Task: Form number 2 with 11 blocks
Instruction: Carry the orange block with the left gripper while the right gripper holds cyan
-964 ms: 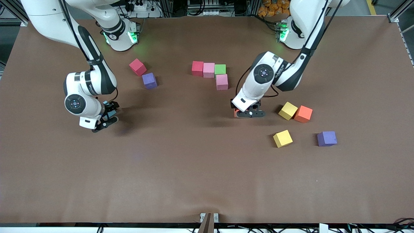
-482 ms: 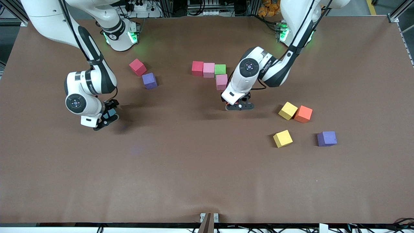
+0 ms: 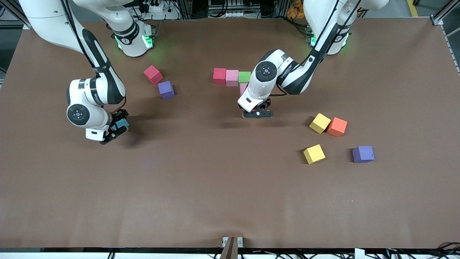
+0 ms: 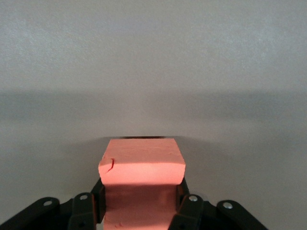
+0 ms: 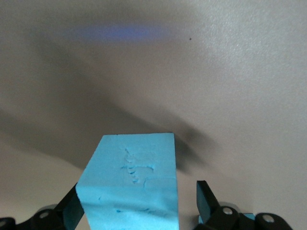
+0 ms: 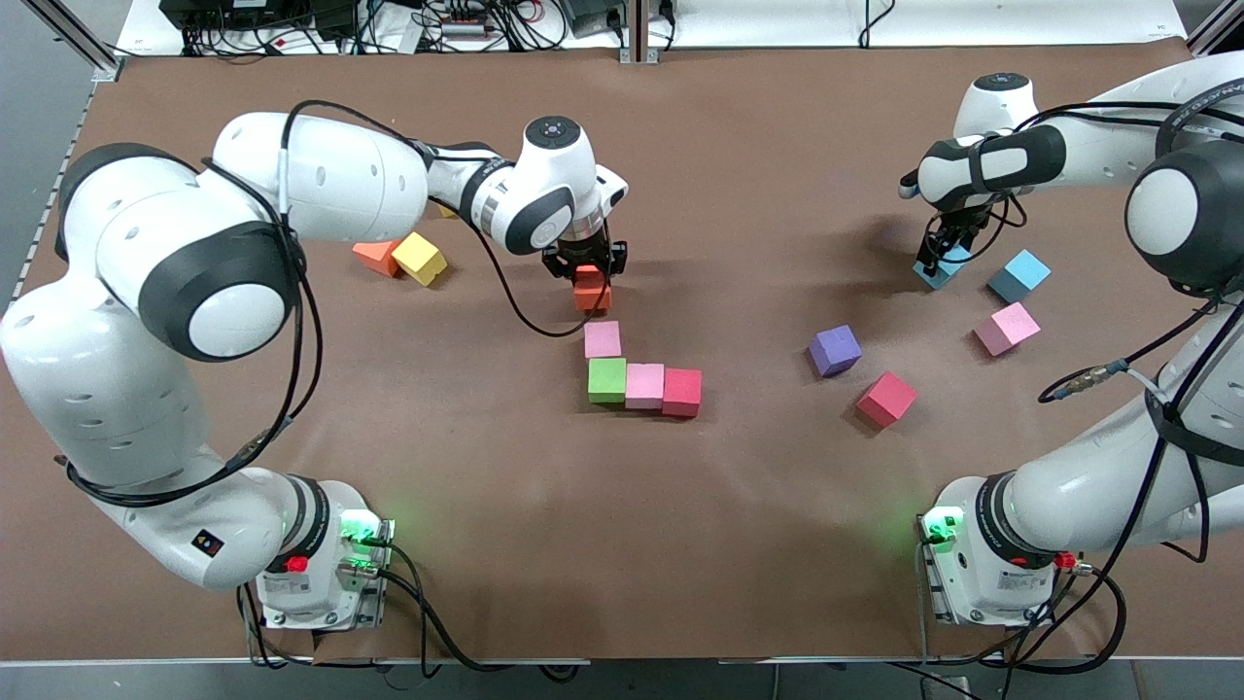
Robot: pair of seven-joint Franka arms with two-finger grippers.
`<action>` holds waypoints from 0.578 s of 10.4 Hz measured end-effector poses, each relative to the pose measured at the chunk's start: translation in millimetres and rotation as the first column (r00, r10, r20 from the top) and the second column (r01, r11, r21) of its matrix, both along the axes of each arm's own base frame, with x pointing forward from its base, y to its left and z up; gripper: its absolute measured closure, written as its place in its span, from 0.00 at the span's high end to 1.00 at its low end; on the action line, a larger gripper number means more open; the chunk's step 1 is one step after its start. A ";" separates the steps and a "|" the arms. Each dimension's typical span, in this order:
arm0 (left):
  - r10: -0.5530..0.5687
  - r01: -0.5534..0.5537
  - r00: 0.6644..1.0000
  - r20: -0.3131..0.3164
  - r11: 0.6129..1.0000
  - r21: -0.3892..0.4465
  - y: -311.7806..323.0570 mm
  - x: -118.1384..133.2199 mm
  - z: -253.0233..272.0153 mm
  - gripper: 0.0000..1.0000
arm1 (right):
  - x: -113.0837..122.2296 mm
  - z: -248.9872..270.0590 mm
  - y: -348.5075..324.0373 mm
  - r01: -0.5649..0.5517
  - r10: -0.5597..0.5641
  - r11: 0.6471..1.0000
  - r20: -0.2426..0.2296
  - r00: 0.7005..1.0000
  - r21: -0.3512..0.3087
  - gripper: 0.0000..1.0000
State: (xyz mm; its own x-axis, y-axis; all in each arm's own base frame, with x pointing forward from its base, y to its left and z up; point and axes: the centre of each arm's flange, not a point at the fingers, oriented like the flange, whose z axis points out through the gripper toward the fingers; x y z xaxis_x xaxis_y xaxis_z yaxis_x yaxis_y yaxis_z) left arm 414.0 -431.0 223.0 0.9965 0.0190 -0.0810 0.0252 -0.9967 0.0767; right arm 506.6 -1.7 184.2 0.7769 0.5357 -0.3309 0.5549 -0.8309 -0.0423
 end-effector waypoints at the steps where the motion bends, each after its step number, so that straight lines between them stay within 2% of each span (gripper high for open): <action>1: -0.005 0.005 1.000 -0.002 1.000 0.001 -1.9 -2.3 -1.3 0.56 | -1.6 -1.2 -2.5 0.002 -0.002 1.000 -0.004 1.000 0.001 1.00; 2: -0.009 0.009 1.000 -0.004 1.000 0.002 -3.6 -4.4 -2.2 0.56 | -2.4 -1.7 -4.5 -0.002 0.002 1.000 -0.007 1.000 0.003 0.98; 4: -0.021 0.021 1.000 -0.009 1.000 0.000 -8.6 -10.3 -3.9 0.56 | -3.2 -2.0 -8.5 -0.013 0.013 1.000 -0.011 1.000 0.011 0.70; 5: -0.024 0.024 1.000 -0.011 1.000 0.000 -9.7 -11.7 -4.8 0.56 | -2.9 -0.4 -8.7 -0.013 0.013 1.000 -0.008 1.000 0.013 0.62; 6: -0.026 0.026 1.000 -0.014 1.000 0.001 -10.4 -12.9 -6.2 0.56 | -2.1 1.1 -7.9 -0.020 0.020 1.000 -0.004 1.000 0.016 0.62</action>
State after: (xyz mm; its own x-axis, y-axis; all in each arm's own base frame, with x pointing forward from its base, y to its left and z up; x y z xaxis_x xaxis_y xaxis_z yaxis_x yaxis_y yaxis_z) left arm 401.1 -441.4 216.8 0.9955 -0.0067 -0.0950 0.0005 -0.9971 0.0755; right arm 504.5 -9.7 185.2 0.7648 0.5560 -0.3255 0.5708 -0.8190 -0.0578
